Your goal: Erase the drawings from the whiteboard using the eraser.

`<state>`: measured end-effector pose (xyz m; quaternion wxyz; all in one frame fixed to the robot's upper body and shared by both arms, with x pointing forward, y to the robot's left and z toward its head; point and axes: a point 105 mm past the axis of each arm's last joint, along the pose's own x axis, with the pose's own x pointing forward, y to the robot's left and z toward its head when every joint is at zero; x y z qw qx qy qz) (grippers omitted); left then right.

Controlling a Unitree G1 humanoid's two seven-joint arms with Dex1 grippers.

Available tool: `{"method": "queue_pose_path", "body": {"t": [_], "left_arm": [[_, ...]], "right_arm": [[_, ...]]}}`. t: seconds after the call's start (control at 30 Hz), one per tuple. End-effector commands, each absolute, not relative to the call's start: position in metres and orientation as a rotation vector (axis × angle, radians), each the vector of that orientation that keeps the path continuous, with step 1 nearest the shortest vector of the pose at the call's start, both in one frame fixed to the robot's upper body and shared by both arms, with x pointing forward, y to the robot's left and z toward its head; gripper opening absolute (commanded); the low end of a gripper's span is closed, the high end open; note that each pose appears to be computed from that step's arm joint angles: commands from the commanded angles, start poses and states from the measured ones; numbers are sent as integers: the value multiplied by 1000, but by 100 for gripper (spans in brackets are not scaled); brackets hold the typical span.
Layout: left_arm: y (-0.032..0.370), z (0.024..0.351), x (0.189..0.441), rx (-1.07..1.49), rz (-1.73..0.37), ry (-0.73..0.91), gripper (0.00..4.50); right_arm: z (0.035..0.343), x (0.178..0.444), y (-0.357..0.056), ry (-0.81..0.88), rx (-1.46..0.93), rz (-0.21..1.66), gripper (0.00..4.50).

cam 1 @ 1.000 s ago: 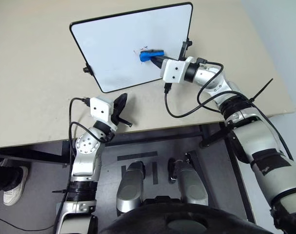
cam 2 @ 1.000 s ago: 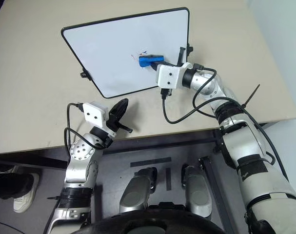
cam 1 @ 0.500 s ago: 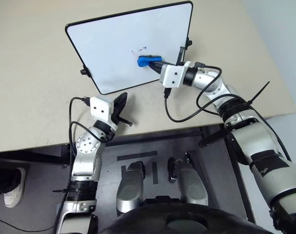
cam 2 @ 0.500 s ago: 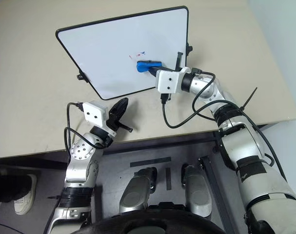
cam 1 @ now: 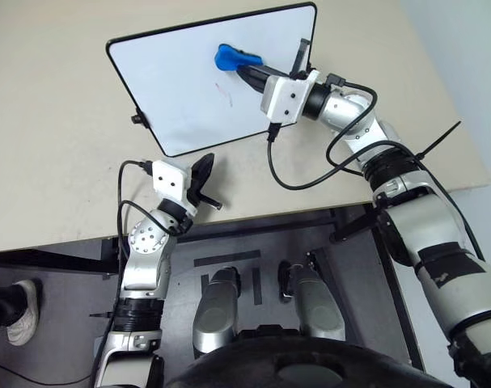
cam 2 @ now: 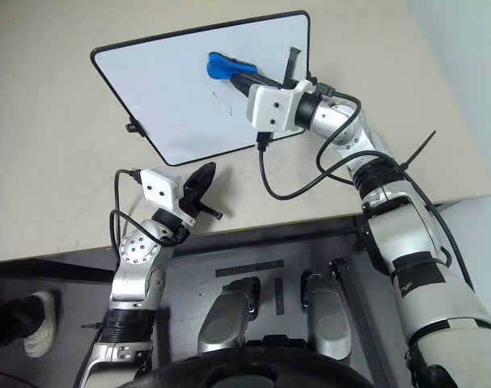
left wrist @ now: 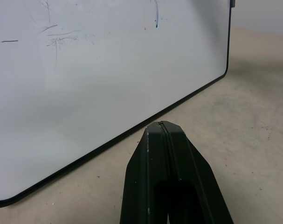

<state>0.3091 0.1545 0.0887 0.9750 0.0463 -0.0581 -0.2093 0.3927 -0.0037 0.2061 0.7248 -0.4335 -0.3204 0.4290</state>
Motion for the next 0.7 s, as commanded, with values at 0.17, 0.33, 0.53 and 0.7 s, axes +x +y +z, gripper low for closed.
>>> {"method": "queue_pose_path", "body": {"t": [0.17,0.33,0.53,0.7], "left_arm": [[152,98,311,102,-425,-163,0],[151,98,311,100,-426,-165,0],[152,97,312,100,-422,-165,0],[152,97,311,100,-421,-165,0]], "right_arm": [[170,391,7,-555,-932,1050,4],[148,387,10,-476,-934,1116,4],[151,387,10,-499,-931,1091,4],[178,395,5,-597,-919,976,4]]}}
